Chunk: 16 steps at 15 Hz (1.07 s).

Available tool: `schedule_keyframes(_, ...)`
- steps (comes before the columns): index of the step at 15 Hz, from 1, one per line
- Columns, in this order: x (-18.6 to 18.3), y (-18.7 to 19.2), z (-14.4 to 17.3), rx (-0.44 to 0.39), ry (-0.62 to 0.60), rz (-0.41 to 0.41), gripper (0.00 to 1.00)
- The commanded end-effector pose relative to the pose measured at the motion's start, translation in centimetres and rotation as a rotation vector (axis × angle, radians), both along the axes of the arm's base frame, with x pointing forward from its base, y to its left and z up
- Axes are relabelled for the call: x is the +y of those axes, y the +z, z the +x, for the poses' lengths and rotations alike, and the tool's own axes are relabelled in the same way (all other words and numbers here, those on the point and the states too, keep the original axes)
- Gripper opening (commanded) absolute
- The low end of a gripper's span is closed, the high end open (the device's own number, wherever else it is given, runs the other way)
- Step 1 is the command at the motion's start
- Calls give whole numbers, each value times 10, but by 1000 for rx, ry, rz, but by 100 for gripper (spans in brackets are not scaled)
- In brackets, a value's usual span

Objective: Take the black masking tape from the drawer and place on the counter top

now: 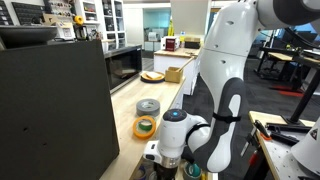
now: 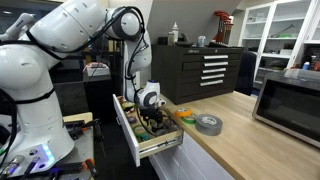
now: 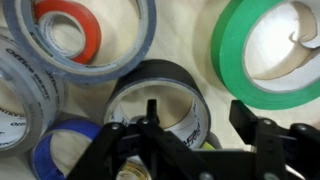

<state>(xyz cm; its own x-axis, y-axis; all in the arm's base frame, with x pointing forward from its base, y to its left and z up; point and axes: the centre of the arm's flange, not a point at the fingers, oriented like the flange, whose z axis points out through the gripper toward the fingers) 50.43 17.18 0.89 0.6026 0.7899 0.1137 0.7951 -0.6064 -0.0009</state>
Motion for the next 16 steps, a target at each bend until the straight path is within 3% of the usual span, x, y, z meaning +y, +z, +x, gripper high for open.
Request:
schedule_keyframes(1,-1,-2,7,-4,27,36,46)
schedule_keyframes(8,-1,11,-1,0,12,50,5)
schedule_keyframes(10,6,21,-8,6,-3,65,0)
schedule_keyframes(16,36,66,-32,0,-30,73,4)
